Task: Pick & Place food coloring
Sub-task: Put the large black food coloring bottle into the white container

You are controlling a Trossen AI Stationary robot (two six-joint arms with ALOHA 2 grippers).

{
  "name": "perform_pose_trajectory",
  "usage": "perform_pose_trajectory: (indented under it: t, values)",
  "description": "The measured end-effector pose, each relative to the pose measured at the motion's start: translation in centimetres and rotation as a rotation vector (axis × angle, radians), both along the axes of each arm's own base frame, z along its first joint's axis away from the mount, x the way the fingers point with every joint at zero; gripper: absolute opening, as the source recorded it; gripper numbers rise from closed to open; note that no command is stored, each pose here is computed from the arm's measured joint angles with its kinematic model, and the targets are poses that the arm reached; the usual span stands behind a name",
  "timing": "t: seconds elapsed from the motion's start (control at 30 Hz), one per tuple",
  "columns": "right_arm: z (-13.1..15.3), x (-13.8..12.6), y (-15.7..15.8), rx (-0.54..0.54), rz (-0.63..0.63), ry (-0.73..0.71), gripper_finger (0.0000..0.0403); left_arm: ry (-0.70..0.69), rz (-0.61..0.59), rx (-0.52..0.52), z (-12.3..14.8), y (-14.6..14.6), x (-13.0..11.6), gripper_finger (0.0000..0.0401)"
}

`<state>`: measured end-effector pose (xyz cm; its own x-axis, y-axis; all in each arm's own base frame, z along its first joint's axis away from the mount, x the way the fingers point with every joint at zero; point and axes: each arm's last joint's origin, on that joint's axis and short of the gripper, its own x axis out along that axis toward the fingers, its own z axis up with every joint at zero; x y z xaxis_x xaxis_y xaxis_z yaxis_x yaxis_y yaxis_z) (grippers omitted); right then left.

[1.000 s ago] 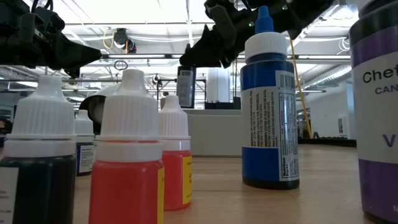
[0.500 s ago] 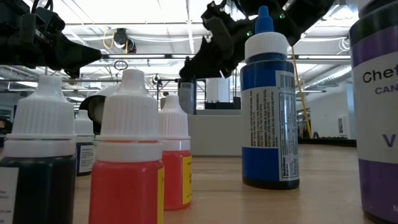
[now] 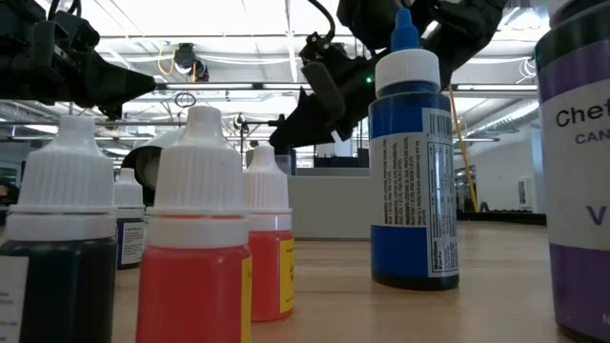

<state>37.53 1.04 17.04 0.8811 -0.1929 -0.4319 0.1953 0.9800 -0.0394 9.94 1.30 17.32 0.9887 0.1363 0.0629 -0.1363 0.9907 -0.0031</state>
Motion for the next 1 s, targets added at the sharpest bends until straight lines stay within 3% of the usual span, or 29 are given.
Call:
perform_pose_trajectory:
  t: [0.53, 1.0]
  values:
    - [-0.6, 0.1, 0.1, 0.036, -0.016, 0.000, 0.0116, 0.004, 0.000, -0.002, 0.0, 0.0, 0.0, 0.0042]
    - [-2.2, -1.5, 0.0, 0.066, -0.025, -0.079, 0.0114, -0.002, 0.000, -0.001, 0.0, 0.0, 0.0, 0.0042]
